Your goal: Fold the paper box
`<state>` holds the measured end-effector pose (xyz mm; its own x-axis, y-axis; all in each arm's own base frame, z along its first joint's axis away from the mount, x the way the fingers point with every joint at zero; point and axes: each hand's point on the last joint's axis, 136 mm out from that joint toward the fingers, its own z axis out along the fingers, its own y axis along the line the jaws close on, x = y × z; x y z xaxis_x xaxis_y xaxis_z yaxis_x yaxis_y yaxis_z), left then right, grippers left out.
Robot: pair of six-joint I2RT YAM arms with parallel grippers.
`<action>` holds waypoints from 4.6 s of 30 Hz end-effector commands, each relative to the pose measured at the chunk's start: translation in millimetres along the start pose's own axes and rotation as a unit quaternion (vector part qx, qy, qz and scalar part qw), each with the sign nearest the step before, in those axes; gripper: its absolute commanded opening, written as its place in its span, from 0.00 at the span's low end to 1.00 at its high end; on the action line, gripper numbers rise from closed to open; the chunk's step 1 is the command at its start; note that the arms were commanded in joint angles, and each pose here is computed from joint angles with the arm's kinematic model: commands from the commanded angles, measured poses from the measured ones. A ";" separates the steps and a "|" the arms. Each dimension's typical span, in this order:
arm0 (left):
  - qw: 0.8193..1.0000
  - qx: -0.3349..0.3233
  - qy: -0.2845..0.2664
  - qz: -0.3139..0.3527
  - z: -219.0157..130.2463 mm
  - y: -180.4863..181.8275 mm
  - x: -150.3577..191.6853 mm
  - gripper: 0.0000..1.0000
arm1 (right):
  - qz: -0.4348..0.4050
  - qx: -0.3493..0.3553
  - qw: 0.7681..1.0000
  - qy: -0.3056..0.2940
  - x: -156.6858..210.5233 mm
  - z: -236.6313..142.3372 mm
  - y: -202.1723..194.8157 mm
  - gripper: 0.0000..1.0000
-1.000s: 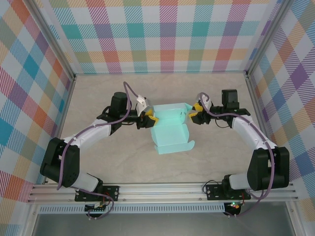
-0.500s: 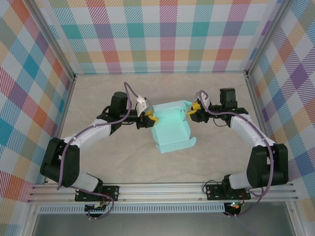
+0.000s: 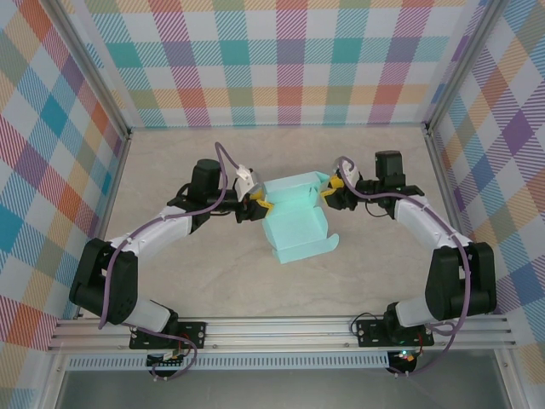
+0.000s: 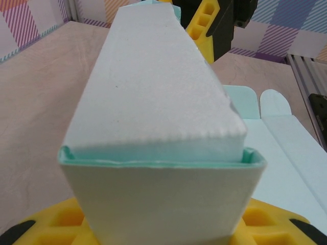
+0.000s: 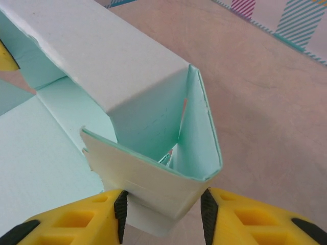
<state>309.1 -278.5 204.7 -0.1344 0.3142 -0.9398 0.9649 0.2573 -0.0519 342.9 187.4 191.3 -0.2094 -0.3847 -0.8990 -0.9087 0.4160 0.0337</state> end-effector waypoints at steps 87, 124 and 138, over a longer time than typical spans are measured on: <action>0.999 0.034 -0.013 0.038 3.3 -2.7 -32.3 0.10 | 0.240 0.325 0.899 -0.166 -42.9 -117.4 -54.0 1.00; 0.994 0.105 -0.016 0.038 -7.8 -22.0 -37.1 0.10 | 0.037 0.080 0.995 -0.039 0.2 -34.5 24.2 0.89; 0.993 0.115 -0.024 0.035 -9.1 -21.9 -42.8 0.10 | 0.040 0.045 0.996 -0.065 -15.3 -26.3 40.2 0.89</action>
<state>295.1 -284.9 227.6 -0.1184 0.3215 -0.9395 0.9922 0.0760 -0.0990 305.1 168.2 196.1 -0.2702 -0.2794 -0.9214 -0.7985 0.5998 0.0523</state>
